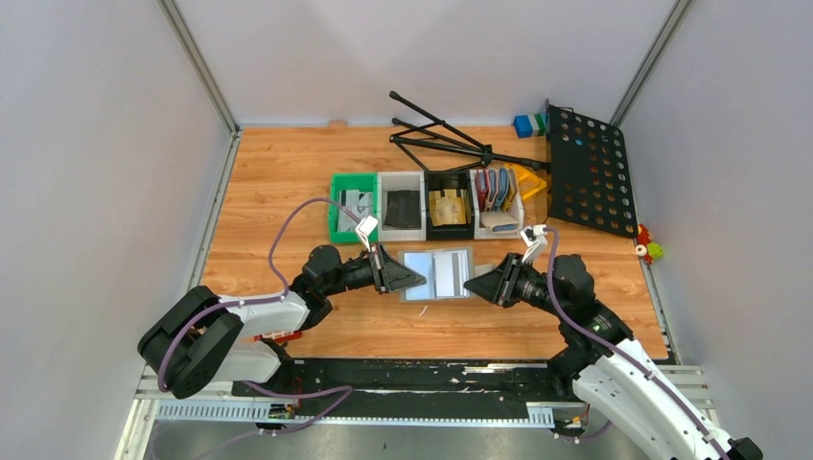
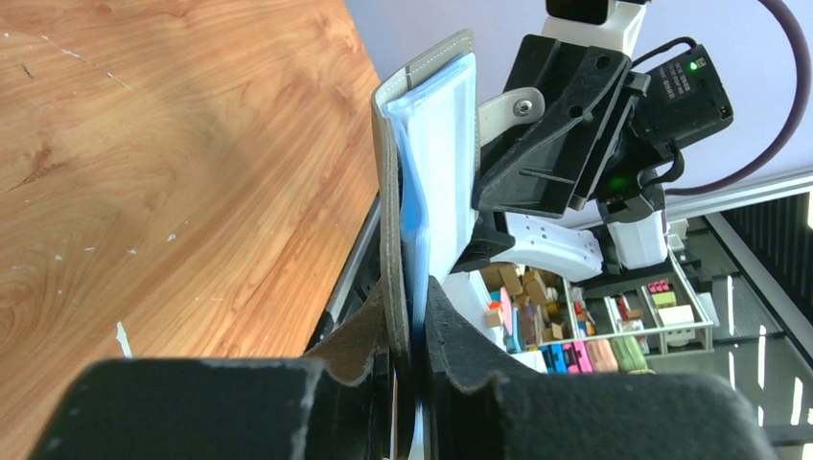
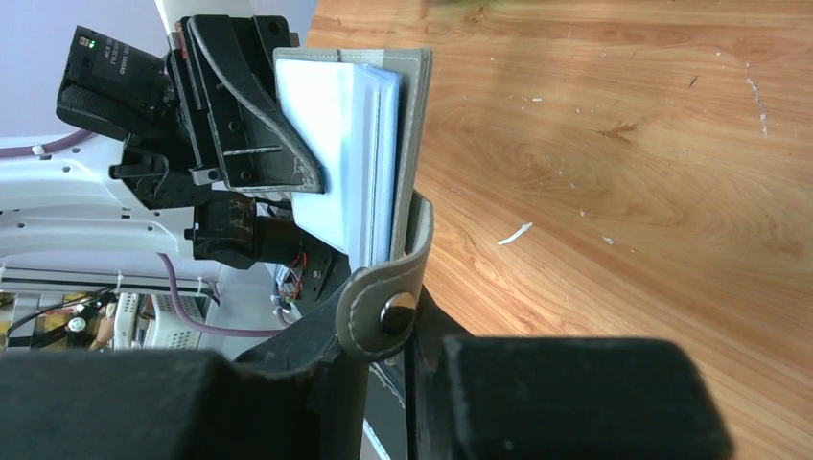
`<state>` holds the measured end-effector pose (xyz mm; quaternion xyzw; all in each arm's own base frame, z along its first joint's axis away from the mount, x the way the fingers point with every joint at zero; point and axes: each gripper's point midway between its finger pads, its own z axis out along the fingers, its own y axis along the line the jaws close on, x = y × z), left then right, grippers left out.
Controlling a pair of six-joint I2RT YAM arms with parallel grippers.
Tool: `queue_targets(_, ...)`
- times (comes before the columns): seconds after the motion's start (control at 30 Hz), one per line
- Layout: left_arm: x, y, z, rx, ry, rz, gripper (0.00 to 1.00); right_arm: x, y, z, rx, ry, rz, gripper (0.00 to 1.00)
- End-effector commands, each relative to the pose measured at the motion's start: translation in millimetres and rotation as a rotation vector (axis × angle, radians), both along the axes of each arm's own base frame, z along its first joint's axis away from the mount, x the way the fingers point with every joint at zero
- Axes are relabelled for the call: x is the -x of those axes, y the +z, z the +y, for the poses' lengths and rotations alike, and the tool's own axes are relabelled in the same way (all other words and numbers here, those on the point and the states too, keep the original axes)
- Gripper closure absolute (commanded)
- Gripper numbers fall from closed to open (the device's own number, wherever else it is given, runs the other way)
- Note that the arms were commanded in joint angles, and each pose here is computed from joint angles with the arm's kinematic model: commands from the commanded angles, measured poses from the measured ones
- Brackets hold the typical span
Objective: Take the credit cards out of the card holder
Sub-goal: Remove the credit card from the card holder.
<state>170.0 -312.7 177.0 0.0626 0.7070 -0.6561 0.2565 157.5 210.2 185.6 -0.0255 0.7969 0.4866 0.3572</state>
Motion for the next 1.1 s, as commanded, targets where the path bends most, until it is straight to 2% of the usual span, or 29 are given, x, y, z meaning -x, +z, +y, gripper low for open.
queue_targets(0.0,-0.3,27.5,-3.9,0.054,-0.017,-0.096,0.84,-2.5,24.1,-0.1,-0.015,0.001,-0.073,0.83)
queue_targets(0.27,6.2,33.6,-11.6,0.067,-0.054,-0.103,0.85,1.5,14.6,15.1,-0.025,0.095,-0.026,0.92)
queue_targets(0.6,10.8,35.4,-26.5,0.059,-0.091,-0.112,0.85,-1.8,4.0,21.5,0.02,0.122,0.008,0.9)
queue_targets(0.77,14.1,29.0,-33.6,0.035,-0.112,-0.107,0.86,-1.6,3.6,25.5,0.017,0.138,0.013,0.84)
queue_targets(0.97,13.9,20.9,-35.2,0.012,-0.114,-0.096,0.86,0.5,10.1,27.0,-0.002,0.15,-0.001,0.64)
queue_targets(1.07,13.1,17.5,-34.7,-0.003,-0.108,-0.092,0.86,0.6,9.1,24.8,0.008,0.142,-0.002,0.63)
